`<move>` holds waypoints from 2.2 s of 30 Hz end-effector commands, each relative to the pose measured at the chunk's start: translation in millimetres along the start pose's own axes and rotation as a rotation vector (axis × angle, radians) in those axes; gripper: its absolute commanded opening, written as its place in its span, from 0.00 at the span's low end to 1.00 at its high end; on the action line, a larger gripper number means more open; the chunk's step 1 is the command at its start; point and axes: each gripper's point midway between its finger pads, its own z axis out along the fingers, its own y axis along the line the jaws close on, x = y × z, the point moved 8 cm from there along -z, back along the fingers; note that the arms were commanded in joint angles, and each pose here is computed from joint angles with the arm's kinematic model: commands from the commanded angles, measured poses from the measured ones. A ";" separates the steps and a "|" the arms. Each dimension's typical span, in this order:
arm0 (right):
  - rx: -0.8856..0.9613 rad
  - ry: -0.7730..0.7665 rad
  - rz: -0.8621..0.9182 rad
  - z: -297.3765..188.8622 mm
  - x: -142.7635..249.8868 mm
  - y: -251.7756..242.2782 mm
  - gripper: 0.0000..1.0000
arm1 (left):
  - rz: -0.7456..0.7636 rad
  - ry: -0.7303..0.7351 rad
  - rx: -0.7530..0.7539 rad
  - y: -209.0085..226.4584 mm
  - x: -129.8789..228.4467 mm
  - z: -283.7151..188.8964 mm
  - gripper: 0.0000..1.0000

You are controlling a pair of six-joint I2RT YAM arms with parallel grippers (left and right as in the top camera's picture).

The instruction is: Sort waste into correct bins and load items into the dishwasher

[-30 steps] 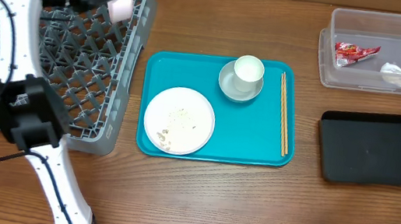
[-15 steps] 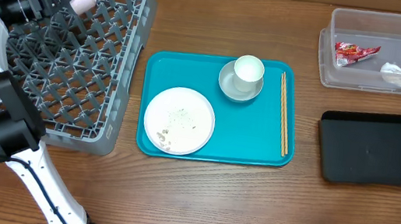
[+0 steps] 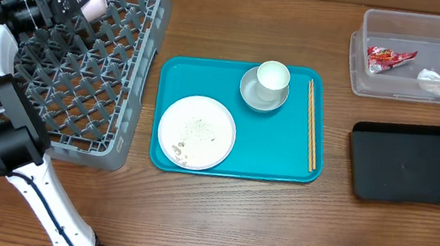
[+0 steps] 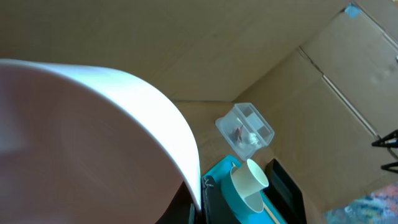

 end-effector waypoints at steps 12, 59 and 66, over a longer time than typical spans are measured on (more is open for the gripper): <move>0.003 -0.019 0.005 -3.5 -0.3 -3.2 0.99 | -0.187 -0.040 -0.045 43.5 16.2 -18.3 0.20; 0.003 -0.019 0.005 -3.5 -0.3 -3.2 1.00 | 0.109 0.271 -0.981 -43.8 -2.6 26.7 0.04; 0.004 -0.019 0.005 -3.3 -0.3 -3.1 1.00 | 0.195 0.369 -1.137 -43.9 5.3 42.9 0.04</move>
